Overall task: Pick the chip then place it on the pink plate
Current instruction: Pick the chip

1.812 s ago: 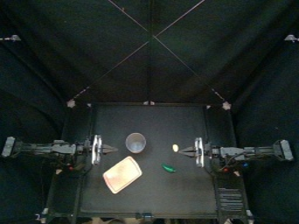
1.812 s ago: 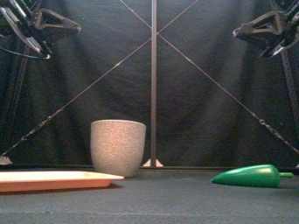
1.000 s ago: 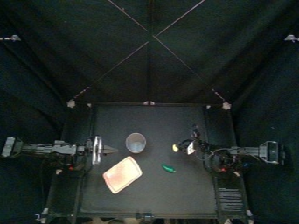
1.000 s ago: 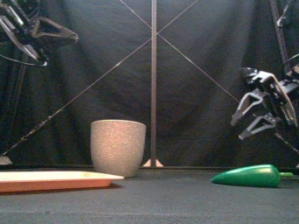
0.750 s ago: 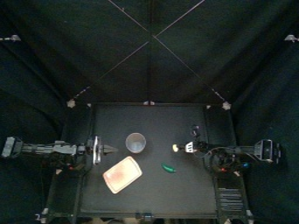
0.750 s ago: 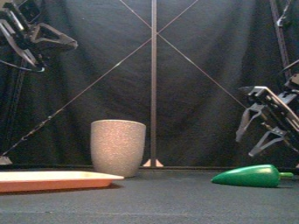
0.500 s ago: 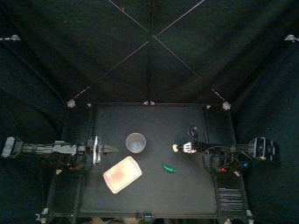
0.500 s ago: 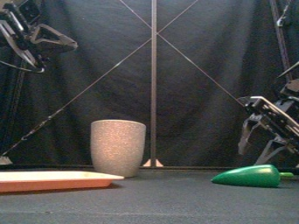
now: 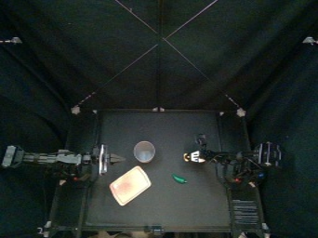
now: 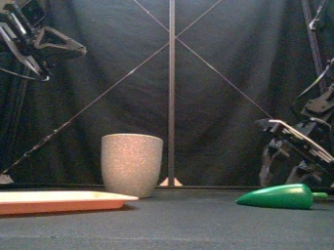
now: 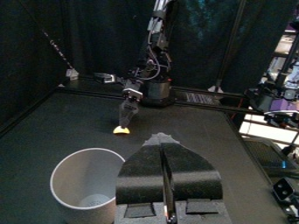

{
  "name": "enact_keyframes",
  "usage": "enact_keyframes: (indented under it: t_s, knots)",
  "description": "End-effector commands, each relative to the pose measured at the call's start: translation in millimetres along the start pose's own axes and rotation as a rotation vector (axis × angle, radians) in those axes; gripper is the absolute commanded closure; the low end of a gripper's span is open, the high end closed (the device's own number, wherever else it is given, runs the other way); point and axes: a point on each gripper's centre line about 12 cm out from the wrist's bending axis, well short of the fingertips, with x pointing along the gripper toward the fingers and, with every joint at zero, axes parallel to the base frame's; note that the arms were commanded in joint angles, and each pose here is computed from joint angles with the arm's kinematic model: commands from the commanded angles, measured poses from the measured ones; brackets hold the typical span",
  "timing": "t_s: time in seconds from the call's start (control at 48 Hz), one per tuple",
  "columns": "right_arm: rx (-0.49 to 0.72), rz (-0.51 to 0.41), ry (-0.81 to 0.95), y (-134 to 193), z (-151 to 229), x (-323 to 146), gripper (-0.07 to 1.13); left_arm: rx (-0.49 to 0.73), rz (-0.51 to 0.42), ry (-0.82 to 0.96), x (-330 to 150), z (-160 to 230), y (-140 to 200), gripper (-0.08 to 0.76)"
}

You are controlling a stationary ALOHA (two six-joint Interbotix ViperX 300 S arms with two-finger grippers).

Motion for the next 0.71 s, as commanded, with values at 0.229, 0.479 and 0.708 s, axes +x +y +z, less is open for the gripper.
enact_keyframes:
  t_s: [0.229,0.479,0.708]
  knots:
    - [-0.001,0.01,-0.002,10,4,7,0.24,0.004,-0.006,-0.009,2,4,-1,0.694]
    - [-0.024,0.008,0.015,11,-1,8,0.51,0.003,-0.003,-0.003,1,1,-1,0.694]
    - [-0.073,0.063,0.021,28,-4,4,0.6,0.0,-0.004,0.0,1,0,-1,0.694]
